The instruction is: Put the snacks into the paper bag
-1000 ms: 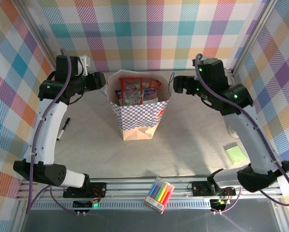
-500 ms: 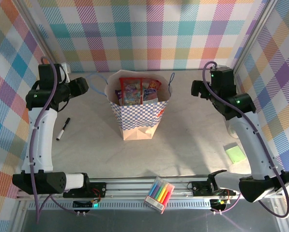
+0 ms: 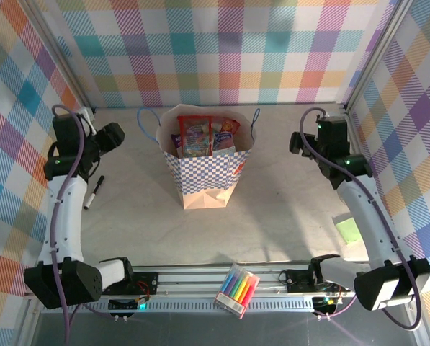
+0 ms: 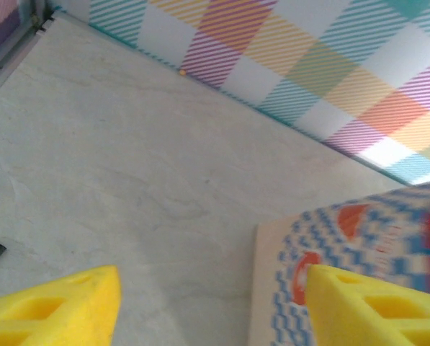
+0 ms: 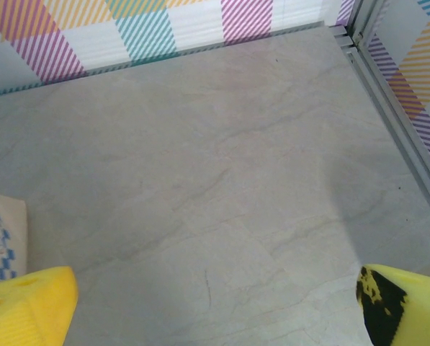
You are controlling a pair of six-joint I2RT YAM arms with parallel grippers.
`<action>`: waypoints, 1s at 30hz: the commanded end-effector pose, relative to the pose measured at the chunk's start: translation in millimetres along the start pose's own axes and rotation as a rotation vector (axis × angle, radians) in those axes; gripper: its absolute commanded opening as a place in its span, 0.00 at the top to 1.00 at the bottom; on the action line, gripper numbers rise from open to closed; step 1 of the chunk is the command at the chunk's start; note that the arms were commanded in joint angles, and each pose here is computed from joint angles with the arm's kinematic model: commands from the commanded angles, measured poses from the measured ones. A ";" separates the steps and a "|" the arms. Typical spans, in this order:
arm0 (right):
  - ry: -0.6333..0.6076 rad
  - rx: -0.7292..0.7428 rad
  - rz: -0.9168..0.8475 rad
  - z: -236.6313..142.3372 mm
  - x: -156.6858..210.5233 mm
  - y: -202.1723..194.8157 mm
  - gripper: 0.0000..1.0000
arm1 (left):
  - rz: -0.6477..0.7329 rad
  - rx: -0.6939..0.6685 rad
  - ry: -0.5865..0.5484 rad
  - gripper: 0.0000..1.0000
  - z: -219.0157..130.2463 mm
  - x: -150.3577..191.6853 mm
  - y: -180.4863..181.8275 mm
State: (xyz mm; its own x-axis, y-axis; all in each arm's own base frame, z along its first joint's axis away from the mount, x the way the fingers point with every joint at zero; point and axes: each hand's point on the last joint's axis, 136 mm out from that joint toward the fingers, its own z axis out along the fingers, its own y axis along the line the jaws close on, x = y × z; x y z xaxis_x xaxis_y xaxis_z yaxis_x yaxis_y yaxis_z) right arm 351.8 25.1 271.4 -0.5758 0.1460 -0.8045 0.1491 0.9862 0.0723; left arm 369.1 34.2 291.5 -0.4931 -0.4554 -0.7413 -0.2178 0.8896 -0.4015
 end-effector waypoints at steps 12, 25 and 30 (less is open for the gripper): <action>-0.188 -0.021 -0.068 79.4 48.1 -10.7 0.01 | 0.123 -0.092 -0.129 0.00 108.9 46.8 44.6; -0.167 -0.047 -0.114 118.3 95.3 -10.9 0.01 | 0.242 -0.054 -0.143 0.00 122.0 108.7 48.9; -0.227 -0.069 -0.163 123.4 97.8 -7.7 0.00 | 0.251 -0.044 -0.172 0.00 119.6 120.0 51.6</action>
State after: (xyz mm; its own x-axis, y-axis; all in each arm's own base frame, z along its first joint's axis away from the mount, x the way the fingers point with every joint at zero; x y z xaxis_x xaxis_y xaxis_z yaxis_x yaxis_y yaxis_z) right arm 383.2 19.5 103.9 -0.4896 0.0049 -0.8719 0.0446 0.9988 -0.0195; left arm 398.1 24.9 108.9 -0.4502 -0.2500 -0.8572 -0.1776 0.9659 -0.1885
